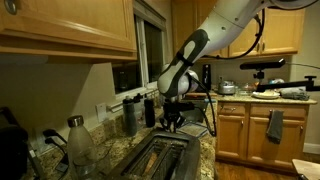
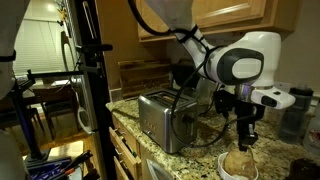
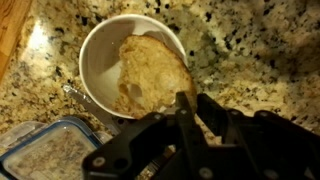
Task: Put two slices of bread in the toaster
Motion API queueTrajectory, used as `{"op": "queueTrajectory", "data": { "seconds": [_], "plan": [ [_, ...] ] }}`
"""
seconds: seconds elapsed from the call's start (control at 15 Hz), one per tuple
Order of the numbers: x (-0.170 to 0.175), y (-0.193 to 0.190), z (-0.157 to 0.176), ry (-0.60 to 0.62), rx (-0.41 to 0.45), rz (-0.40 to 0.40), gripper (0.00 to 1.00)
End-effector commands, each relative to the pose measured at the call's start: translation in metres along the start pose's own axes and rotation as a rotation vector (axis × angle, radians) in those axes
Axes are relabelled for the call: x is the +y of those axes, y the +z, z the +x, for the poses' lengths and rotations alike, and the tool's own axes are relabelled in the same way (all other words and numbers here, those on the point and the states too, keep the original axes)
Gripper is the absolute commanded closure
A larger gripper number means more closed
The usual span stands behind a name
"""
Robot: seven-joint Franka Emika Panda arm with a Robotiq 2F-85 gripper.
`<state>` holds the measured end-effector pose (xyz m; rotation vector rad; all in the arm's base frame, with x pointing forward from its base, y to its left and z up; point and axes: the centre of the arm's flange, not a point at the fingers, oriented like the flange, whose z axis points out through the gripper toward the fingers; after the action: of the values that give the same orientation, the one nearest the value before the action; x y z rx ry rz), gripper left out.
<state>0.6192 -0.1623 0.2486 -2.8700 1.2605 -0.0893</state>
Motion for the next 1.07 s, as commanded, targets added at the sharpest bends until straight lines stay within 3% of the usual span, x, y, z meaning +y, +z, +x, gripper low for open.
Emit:
{"op": "queueTrajectory", "data": {
  "seconds": [0.0, 1.0],
  "plan": [
    [0.002, -0.034, -0.011, 0.02, 0.053, 0.039, 0.9],
    [0.003, -0.139, -0.029, 0.083, 0.208, 0.198, 0.9]
  ]
}}
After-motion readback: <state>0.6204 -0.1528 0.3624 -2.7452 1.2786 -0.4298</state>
